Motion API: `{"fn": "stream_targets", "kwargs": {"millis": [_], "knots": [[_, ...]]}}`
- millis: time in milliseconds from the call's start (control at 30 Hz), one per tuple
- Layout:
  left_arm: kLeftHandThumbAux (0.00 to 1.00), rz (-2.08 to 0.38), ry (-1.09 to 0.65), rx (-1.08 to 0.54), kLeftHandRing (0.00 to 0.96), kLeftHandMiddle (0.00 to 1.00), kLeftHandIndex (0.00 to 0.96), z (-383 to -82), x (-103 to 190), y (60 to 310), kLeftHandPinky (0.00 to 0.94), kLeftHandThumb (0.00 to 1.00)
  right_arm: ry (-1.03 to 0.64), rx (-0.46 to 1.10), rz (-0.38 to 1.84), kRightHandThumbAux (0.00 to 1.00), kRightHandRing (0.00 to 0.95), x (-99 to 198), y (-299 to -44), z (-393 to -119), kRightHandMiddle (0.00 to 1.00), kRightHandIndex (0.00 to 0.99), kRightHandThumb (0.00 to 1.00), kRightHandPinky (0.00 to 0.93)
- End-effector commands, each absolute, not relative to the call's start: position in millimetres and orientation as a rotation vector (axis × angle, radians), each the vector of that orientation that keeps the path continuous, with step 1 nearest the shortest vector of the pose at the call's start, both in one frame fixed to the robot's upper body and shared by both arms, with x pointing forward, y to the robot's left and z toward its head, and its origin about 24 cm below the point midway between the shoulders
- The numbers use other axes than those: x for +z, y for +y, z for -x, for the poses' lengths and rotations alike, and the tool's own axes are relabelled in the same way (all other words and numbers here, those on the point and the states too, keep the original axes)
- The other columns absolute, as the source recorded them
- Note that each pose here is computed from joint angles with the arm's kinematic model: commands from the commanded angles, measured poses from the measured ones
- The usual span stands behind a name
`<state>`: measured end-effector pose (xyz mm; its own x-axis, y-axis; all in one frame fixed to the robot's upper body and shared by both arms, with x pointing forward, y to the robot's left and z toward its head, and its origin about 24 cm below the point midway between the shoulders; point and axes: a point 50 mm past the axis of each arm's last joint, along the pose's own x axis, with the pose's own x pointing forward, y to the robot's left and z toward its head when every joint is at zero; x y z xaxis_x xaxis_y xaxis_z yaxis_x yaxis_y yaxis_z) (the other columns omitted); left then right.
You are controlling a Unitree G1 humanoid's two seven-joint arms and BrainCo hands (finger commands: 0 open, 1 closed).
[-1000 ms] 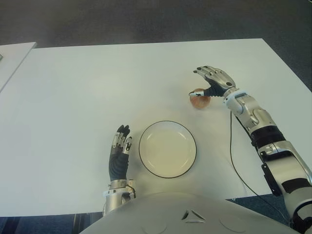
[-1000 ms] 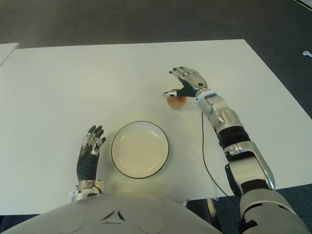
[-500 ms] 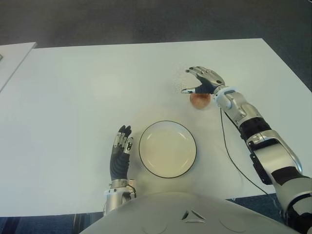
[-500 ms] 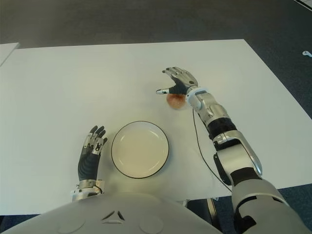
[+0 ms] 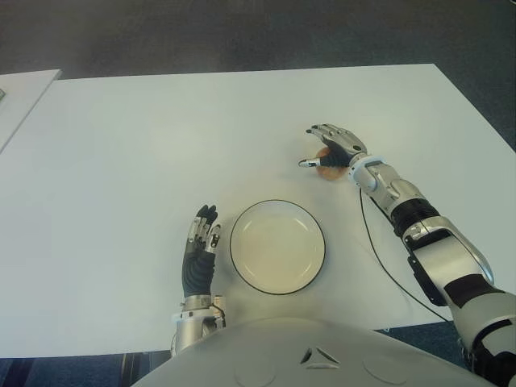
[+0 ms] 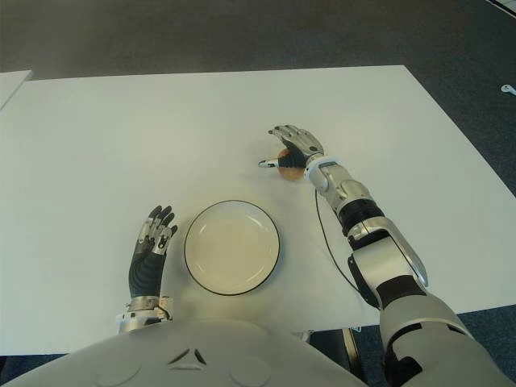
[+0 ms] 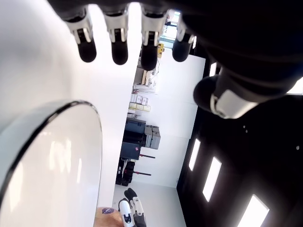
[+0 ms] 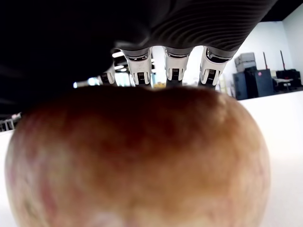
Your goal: Put the apples into the plate.
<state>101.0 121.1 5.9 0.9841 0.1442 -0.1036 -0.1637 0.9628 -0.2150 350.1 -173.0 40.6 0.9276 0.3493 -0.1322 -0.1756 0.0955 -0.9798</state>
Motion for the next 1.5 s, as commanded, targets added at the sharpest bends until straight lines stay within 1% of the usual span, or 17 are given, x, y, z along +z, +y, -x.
{"fn": "stream_targets", "kwargs": {"millis": [33,133,267,467,600,767,900,1100,1367,1500], "knots": [[0.515,0.302,0.063,0.15,0.077,0.101,0.096,-110,7,99,0.071,0.151,-0.121,0.405,1.419,0.25,0.0,30,-177,-345,0.0,0.0,0.188,0.0],[0.523,0.293,0.04,0.139,0.068,0.09,0.084,-111,9,97,0.072,0.139,-0.102,0.403,1.418,0.247,0.0,27,-179,-344,0.0,0.0,0.182,0.0],[0.526,0.32,0.008,0.144,0.072,0.093,0.083,-112,13,95,0.083,0.147,-0.08,0.398,1.406,0.249,0.0,22,-182,-342,0.0,0.0,0.174,0.0],[0.519,0.321,0.024,0.151,0.071,0.091,0.083,-112,12,97,0.074,0.149,-0.05,0.398,1.411,0.253,0.0,15,-187,-339,0.0,0.0,0.158,0.0],[0.496,0.328,0.028,0.157,0.072,0.094,0.084,-112,13,97,0.084,0.147,-0.022,0.399,1.424,0.255,0.0,9,-193,-335,0.0,0.0,0.148,0.0],[0.487,0.338,0.022,0.168,0.083,0.108,0.091,-113,15,97,0.087,0.162,-0.003,0.398,1.424,0.264,0.0,6,-196,-333,0.0,0.0,0.148,0.0],[0.497,0.351,0.031,0.165,0.084,0.112,0.097,-114,12,97,0.085,0.188,0.03,0.39,1.415,0.284,0.0,5,-207,-330,0.0,0.0,0.156,0.0],[0.491,0.373,0.02,0.173,0.09,0.116,0.098,-114,14,96,0.098,0.205,0.067,0.379,1.404,0.297,0.0,2,-215,-327,0.0,0.0,0.16,0.0],[0.491,0.341,0.018,0.161,0.095,0.115,0.098,-114,13,97,0.111,0.189,0.134,0.335,1.342,0.312,0.0,-3,-222,-324,0.0,0.0,0.149,0.0],[0.484,0.296,0.022,0.15,0.085,0.107,0.095,-114,14,98,0.09,0.173,0.177,0.266,1.293,0.332,0.0,-6,-229,-323,0.0,0.0,0.139,0.0]]}}
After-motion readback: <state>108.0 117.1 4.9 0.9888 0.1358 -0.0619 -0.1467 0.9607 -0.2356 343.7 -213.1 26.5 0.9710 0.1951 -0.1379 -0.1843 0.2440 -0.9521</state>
